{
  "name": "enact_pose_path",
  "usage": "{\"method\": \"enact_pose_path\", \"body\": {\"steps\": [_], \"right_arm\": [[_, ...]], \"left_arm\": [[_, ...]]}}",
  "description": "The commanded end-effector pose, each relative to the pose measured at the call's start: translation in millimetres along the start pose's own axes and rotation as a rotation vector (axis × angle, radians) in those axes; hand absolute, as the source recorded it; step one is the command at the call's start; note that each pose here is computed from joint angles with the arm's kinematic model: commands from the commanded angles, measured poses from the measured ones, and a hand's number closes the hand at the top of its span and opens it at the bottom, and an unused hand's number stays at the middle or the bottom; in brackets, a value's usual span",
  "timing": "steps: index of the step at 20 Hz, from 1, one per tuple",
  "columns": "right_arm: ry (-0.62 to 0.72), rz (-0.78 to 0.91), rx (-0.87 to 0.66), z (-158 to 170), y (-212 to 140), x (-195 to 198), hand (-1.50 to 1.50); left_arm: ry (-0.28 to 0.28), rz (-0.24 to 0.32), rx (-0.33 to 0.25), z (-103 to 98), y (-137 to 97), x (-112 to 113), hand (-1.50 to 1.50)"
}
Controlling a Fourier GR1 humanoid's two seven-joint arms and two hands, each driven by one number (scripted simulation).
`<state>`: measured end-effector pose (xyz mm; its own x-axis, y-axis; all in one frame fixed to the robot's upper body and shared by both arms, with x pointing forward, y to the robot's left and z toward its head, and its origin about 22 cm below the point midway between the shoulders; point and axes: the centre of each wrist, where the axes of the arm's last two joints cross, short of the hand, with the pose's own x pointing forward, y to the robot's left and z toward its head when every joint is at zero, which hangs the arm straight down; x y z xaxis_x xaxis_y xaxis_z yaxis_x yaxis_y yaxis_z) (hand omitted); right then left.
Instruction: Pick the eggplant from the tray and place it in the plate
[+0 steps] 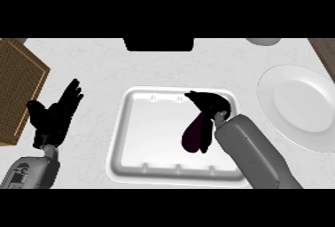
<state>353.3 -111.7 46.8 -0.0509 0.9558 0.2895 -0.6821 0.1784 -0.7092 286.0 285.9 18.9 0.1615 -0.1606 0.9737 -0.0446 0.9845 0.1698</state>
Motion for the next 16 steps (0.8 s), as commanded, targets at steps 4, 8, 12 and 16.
{"method": "enact_pose_path", "body": {"steps": [4,8,12,16], "right_arm": [[-0.020,0.081,0.104,-7,26,16,1.50],[-0.119,0.085,0.120,-5,28,6,1.50],[-0.121,0.052,0.093,-12,19,3,1.50],[-0.123,0.038,0.027,-18,34,11,1.50]], "left_arm": [[0.007,-0.003,0.000,3,-4,-9,0.00],[-0.012,0.006,0.001,6,3,-2,0.00],[0.012,0.019,0.008,-7,5,-11,0.00],[-0.015,-0.012,0.001,9,4,-8,0.00]]}}
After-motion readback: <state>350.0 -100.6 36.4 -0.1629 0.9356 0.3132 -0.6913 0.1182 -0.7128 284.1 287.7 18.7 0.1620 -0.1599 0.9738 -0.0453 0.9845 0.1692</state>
